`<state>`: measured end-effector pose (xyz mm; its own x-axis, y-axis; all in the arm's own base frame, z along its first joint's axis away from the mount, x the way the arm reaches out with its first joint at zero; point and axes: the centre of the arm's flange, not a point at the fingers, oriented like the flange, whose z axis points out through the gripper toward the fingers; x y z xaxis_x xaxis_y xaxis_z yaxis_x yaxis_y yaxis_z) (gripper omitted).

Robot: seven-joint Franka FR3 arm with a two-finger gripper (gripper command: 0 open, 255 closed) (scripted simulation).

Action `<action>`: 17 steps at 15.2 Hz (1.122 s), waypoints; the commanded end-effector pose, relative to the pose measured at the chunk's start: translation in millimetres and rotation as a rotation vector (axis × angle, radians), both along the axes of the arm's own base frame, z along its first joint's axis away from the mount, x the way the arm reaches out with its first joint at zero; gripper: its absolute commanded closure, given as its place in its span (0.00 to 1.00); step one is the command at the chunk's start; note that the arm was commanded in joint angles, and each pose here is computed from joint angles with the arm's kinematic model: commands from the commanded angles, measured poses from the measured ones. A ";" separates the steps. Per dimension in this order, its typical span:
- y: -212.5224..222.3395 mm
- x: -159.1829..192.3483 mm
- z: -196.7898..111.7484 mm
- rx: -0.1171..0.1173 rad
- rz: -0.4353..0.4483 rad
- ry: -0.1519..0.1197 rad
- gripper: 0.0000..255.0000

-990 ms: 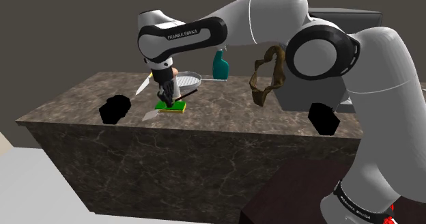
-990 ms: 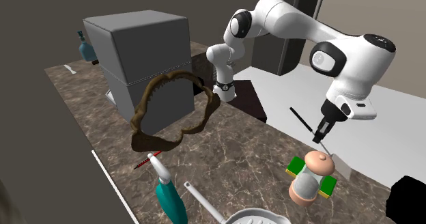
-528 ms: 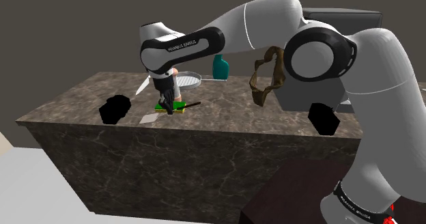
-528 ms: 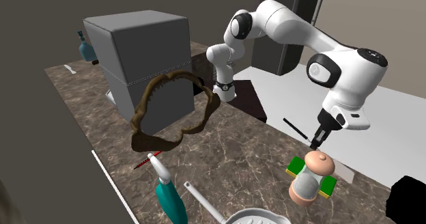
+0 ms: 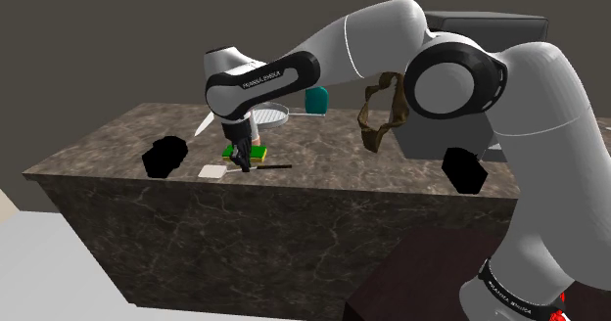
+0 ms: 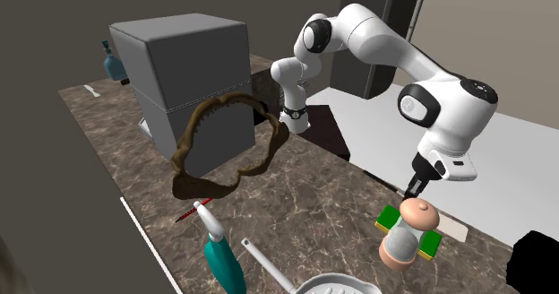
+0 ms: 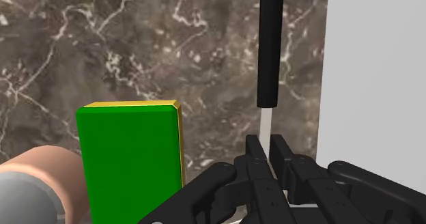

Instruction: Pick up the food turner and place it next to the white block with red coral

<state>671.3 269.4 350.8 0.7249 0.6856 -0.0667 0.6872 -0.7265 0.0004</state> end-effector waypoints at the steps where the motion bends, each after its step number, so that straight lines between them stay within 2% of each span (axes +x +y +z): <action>1: 0.1 0.0 -0.4 0.000 0.000 0.000 1.00; 4: 0.1 0.0 -0.4 0.000 0.000 0.000 1.00; 5: 0.1 0.0 -0.4 0.000 0.000 0.000 0.00; 10: 0.1 0.0 -0.3 0.000 0.000 0.000 0.00; 14: 2.4 2.4 49.5 0.000 0.000 0.000 0.00; 17: 2.4 2.4 49.5 0.000 0.000 0.000 0.00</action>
<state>674.4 271.5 398.8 0.7249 0.6857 -0.0658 0.6872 -0.7265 0.0007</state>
